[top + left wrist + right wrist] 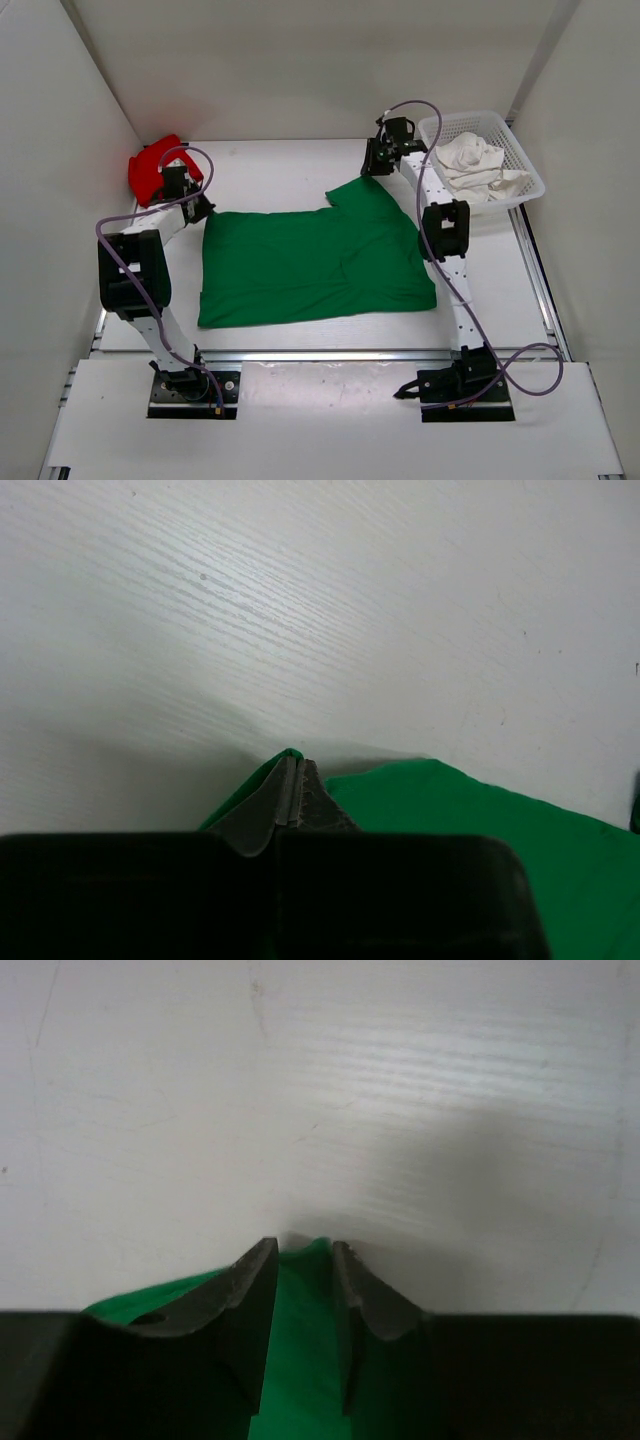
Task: Fold and stack the t-shirts
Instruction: Grap the side of the flattened tshirt furthest away from the robot with both arms, then fold the other side of the tshirt into a rectangle
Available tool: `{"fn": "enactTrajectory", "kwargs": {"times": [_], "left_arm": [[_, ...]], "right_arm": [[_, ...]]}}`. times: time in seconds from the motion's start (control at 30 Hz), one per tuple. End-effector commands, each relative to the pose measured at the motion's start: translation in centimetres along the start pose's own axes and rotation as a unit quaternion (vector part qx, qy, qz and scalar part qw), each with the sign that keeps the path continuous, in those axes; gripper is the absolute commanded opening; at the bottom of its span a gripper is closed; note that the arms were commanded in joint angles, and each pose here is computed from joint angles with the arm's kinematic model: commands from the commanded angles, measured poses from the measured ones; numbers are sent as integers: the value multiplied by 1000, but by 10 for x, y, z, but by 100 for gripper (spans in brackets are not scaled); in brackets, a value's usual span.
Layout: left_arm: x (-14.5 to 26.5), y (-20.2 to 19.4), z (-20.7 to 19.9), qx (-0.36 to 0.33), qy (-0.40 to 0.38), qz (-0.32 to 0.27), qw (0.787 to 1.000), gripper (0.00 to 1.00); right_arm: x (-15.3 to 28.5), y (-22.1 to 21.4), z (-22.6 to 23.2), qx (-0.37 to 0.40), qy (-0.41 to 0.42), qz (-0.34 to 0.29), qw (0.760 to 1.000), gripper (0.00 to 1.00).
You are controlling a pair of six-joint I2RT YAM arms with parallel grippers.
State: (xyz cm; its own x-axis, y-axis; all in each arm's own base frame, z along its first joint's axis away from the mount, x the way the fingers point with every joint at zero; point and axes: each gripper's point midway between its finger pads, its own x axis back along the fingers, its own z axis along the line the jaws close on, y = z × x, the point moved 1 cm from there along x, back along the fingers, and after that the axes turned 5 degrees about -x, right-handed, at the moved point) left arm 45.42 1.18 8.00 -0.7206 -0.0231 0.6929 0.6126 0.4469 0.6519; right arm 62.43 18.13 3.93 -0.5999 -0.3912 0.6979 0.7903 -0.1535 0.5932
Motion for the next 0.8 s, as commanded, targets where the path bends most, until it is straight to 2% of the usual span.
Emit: {"fn": "enactTrajectory", "kwargs": {"times": [0.0,0.07,0.1,0.13,0.33,0.53,0.63,0.73,0.77], "left_arm": [[18,17,-11,-7,-20,-29,999,0],[20,20,-9,-6,-13,-38,999,0],[20,18,-10,-9,-12,-37,999,0],[20,15,-9,-13,-12,-32,999,0],[20,9,-9,-2,-14,-31,999,0],[24,-1,-2,3,-13,-20,1000,0],[25,-4,3,3,-9,-10,1000,0],[28,-9,3,-6,-6,-2,1000,0],[28,-8,3,-7,-6,-2,1000,0]], "right_arm": [[6,-12,5,2,-9,25,1000,26],[6,-10,5,-2,-8,23,1000,13],[8,-8,3,-2,-16,22,1000,3],[12,-5,8,-2,-19,19,1000,0],[62,20,29,-1,-22,9,1000,0],[154,48,52,3,-45,-12,999,0],[184,40,67,15,-51,-3,999,1],[193,7,67,31,-70,34,997,0],[195,8,65,37,-74,21,996,0]]}}
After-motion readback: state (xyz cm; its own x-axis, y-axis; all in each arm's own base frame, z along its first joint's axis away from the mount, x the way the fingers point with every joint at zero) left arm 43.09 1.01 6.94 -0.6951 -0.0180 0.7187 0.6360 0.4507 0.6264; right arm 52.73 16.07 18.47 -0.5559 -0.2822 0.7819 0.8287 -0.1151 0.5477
